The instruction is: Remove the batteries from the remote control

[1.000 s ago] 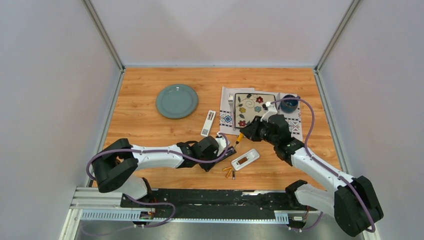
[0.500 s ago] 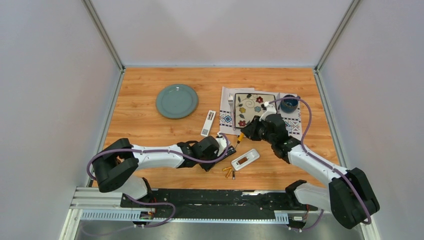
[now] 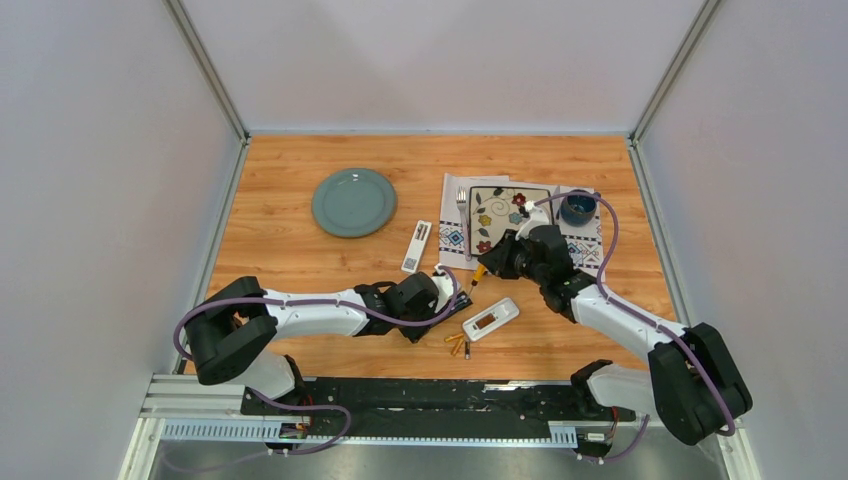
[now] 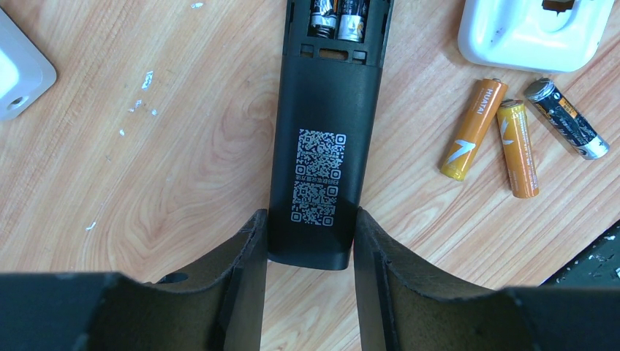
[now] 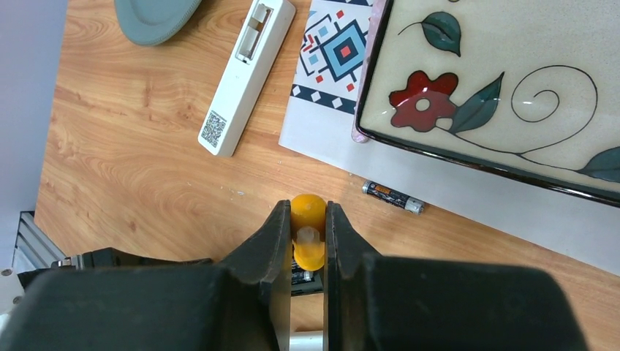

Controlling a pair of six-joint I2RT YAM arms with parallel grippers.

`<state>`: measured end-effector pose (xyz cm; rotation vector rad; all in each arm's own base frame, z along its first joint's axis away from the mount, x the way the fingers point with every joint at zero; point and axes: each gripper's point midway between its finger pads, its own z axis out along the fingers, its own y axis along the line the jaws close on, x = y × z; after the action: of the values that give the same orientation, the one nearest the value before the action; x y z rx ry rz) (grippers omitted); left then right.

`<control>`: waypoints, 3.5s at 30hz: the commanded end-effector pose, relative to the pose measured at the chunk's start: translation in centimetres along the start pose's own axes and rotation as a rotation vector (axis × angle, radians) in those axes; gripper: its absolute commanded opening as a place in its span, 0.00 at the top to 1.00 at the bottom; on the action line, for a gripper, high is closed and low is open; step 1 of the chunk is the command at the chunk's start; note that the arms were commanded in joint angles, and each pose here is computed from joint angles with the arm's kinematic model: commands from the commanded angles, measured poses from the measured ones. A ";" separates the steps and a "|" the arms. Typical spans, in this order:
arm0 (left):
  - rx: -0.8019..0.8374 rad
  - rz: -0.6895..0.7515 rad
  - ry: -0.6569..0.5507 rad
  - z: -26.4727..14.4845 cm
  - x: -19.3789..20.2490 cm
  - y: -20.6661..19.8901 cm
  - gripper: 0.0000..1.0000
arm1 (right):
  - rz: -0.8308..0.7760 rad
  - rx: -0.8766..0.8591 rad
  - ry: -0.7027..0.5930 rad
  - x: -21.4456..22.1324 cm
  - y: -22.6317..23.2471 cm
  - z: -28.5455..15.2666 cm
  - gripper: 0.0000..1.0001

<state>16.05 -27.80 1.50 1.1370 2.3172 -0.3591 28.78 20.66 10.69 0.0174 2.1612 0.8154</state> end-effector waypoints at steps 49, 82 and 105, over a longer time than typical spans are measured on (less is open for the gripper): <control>0.063 0.010 0.187 1.0 4.5 -1.4 1.00 | 0.034 0.045 -0.015 -2.4 0.5 0.3 1.00; 0.062 0.013 0.208 1.3 4.8 -1.5 1.00 | 0.081 -0.150 0.083 0.1 4.5 1.7 1.00; 0.061 0.014 0.213 1.3 4.9 -1.4 1.00 | 0.000 -0.029 -0.035 -2.9 2.6 0.4 1.00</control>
<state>16.09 -28.04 1.32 1.1772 2.3532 -0.3227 28.46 22.80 10.93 0.0172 2.2159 0.8841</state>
